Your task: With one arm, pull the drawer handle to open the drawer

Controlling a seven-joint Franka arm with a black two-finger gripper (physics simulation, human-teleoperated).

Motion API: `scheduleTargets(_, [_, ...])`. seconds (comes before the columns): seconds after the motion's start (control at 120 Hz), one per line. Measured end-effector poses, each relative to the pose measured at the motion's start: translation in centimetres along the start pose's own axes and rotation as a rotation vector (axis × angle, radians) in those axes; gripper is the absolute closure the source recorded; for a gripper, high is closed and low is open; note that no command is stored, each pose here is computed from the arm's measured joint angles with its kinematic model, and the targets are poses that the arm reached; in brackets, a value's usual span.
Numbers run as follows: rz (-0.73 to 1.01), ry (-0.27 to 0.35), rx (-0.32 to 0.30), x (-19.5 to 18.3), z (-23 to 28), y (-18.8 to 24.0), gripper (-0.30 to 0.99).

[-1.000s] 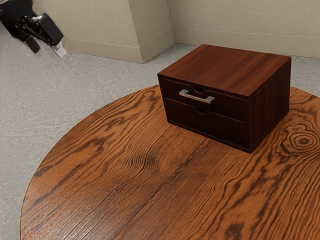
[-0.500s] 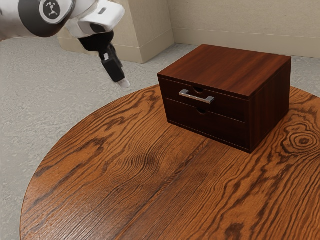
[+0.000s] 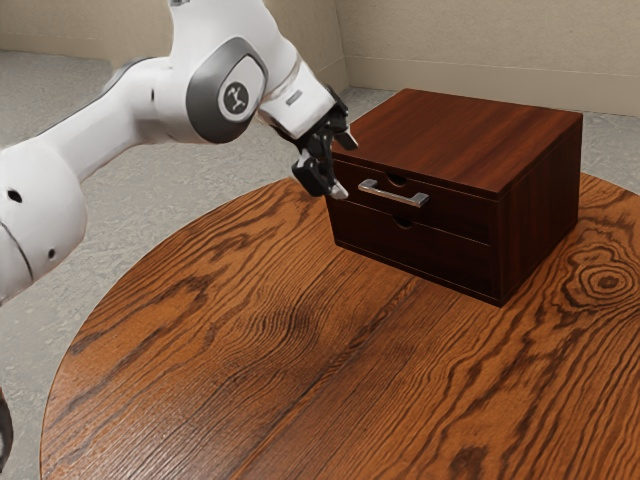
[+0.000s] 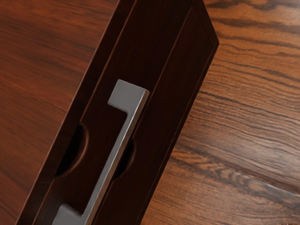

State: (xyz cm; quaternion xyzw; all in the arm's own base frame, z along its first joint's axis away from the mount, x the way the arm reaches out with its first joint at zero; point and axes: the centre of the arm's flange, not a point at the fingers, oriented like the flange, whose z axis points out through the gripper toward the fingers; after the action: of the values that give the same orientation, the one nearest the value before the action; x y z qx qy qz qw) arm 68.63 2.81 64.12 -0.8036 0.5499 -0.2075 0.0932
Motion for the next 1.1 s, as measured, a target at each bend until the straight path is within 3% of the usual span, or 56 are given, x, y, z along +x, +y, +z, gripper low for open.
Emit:
scheduleTargets(0.525, [0.283, 0.003, 0.032, 0.2, 4.9, -1.1, 0.17])
scheduleTargets(1.1, [0.410, 0.012, 0.020, 0.4, 7.9, -1.2, 0.31])
